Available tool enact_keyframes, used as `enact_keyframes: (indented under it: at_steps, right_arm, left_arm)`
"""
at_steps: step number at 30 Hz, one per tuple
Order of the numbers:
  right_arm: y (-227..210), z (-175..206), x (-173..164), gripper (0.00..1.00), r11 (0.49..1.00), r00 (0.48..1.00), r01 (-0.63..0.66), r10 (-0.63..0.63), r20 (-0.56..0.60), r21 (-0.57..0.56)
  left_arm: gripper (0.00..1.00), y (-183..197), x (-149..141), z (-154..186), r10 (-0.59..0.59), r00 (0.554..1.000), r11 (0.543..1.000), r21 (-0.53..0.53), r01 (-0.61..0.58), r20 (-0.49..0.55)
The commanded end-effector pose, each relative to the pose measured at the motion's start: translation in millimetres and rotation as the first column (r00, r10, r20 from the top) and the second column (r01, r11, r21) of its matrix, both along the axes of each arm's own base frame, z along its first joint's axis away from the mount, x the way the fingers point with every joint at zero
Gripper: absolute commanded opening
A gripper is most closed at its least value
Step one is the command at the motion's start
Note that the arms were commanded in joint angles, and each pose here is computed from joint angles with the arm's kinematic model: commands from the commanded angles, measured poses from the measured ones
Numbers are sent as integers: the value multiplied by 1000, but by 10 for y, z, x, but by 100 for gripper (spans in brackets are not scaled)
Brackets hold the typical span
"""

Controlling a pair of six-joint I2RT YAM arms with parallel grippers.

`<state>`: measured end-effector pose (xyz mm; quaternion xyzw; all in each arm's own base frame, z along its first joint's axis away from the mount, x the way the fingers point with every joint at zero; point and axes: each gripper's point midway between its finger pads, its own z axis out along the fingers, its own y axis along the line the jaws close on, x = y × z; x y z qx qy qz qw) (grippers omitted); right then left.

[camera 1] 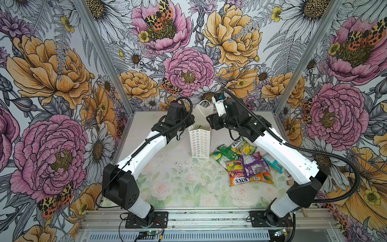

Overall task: Place the snacks into the paper bag
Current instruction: Pick up the snack.

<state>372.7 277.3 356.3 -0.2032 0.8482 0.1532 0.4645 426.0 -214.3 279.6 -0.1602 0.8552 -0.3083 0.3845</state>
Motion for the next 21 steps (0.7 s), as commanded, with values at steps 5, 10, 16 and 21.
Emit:
enact_keyframes:
  at_steps: [5,10,16,21]
  right_arm:
    - [-78,148,-64,66,999,1000,8,-9,20,37]
    - [-77,157,-69,66,999,1000,7,-8,20,40]
    - [-86,141,-63,66,999,1000,9,-9,17,37]
    - [-82,138,-61,66,999,1000,6,-7,16,38]
  left_arm:
    - [26,117,77,73,37,999,999,21,-37,35]
    - [24,99,87,62,33,999,999,21,-34,34]
    - [23,74,69,17,23,999,999,23,-24,25]
    - [23,25,61,0,5,1000,1000,23,-5,23]
